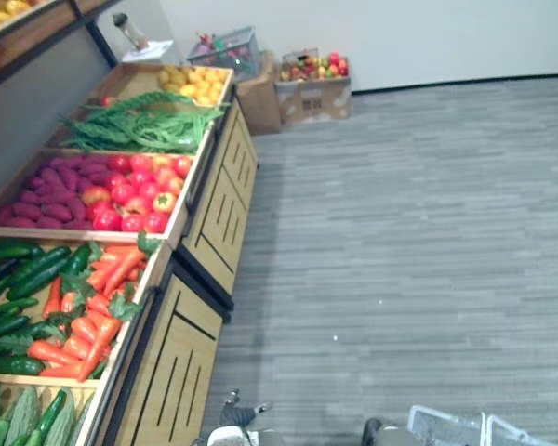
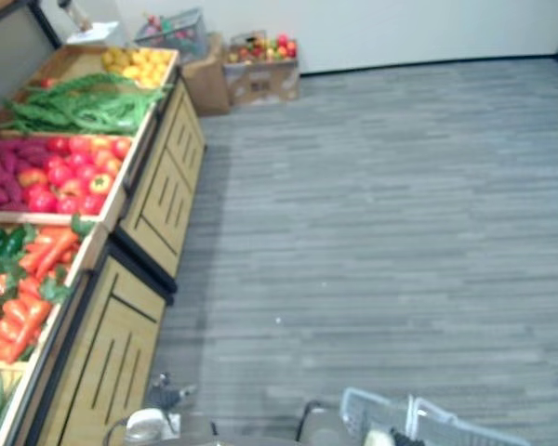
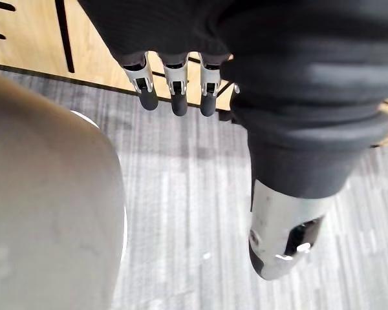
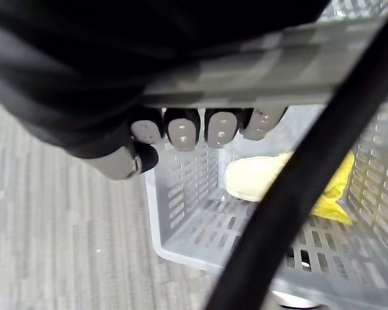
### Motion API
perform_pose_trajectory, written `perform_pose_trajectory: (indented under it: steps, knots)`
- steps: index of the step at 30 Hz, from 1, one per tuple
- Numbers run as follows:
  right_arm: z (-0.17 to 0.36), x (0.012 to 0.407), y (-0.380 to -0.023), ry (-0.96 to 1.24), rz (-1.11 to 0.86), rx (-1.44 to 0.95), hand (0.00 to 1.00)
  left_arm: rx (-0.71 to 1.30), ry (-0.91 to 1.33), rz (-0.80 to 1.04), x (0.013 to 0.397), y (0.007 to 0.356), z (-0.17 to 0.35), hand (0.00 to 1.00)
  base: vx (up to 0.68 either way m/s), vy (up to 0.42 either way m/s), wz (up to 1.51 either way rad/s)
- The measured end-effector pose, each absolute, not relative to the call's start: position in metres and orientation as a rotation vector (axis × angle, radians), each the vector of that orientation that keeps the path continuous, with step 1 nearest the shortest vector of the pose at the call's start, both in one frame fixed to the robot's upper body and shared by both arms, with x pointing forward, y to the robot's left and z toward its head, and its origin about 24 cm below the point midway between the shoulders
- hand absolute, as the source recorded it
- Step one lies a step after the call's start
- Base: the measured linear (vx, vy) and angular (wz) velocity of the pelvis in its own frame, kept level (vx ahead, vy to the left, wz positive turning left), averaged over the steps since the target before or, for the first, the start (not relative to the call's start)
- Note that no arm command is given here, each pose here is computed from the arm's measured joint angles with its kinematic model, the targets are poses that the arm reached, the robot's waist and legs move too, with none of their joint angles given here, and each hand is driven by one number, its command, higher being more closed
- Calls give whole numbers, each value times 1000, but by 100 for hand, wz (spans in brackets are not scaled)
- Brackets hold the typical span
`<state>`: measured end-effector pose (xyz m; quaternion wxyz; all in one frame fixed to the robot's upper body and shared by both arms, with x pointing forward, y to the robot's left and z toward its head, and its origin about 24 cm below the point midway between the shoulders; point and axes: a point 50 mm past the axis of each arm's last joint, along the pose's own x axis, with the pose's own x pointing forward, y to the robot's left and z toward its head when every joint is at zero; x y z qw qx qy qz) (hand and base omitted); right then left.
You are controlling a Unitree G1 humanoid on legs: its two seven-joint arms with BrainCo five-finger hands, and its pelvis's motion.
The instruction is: Pick vegetable in the basket
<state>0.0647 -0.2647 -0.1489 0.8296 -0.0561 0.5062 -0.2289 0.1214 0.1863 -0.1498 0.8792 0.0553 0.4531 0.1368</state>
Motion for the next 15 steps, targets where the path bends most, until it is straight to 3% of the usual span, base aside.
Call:
perform_pose_trajectory:
  steps: [4,15]
  knots:
    - [-141,83,-270,1010,-432,-200,100,147,932,276,123,186,-149,0,176,156,28]
    - [-158,44,-253,1168,-423,-168,100,272,985,208,110,201,-152,0,409,309,54]
